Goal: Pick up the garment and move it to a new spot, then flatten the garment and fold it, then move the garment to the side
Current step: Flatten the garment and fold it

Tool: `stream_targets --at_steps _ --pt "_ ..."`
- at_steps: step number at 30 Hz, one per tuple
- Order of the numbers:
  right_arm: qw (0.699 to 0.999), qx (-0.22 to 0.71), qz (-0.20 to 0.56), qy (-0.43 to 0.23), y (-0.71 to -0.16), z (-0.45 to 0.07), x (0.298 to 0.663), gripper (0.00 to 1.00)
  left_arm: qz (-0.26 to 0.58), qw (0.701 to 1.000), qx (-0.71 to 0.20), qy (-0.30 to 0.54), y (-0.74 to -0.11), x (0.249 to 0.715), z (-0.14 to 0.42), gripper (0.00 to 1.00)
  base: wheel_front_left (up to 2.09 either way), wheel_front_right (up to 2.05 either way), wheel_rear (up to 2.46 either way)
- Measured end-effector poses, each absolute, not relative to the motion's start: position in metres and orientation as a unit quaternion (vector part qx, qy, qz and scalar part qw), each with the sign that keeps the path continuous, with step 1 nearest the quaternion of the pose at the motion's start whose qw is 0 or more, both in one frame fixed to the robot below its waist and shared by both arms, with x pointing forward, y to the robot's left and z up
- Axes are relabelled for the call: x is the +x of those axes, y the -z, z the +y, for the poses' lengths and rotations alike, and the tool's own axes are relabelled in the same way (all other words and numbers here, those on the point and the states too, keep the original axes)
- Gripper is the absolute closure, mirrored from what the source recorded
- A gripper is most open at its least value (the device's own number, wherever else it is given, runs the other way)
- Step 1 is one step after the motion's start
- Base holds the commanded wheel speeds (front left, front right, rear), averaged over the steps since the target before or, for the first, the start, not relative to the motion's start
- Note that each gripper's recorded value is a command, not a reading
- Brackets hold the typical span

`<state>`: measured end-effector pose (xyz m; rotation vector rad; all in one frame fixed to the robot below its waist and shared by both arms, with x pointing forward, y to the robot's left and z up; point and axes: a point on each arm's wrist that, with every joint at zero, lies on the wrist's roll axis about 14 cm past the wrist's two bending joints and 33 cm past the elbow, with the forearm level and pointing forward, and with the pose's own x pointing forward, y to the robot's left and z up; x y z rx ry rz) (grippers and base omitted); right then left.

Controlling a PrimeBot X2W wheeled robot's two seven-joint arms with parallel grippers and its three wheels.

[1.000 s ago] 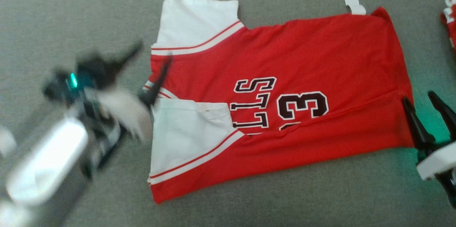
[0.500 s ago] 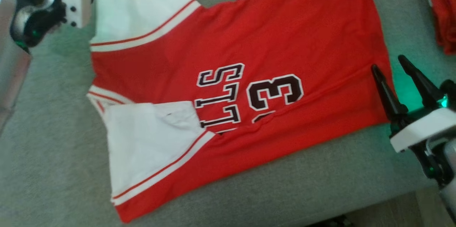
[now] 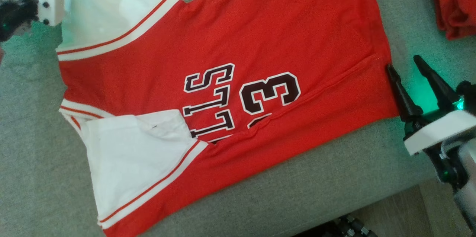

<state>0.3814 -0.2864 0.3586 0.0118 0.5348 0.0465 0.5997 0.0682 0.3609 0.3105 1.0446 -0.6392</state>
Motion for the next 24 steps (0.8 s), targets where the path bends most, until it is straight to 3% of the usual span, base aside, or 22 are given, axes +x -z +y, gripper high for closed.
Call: stream_targets --at_steps 5,12,18,24 --pt "0.971 -0.008 0.238 -0.029 -0.374 -0.291 0.405 0.00 0.471 0.812 0.147 0.312 -0.360 0.600 0.063 1.00 0.00 0.00 0.00" --pt "0.971 -0.040 0.228 -0.058 -0.419 -0.290 0.480 0.00 0.449 0.816 0.164 0.324 -0.366 0.599 0.061 1.00 0.00 0.00 0.00" --pt "0.945 -0.078 0.300 -0.104 -0.420 -0.263 0.522 0.00 0.427 0.822 0.173 0.334 -0.379 0.600 0.060 1.00 0.00 0.00 0.00" --pt "0.912 -0.121 0.372 -0.121 -0.393 -0.253 0.532 0.00 0.418 0.825 0.173 0.339 -0.383 0.598 0.062 1.00 0.00 0.00 0.00"
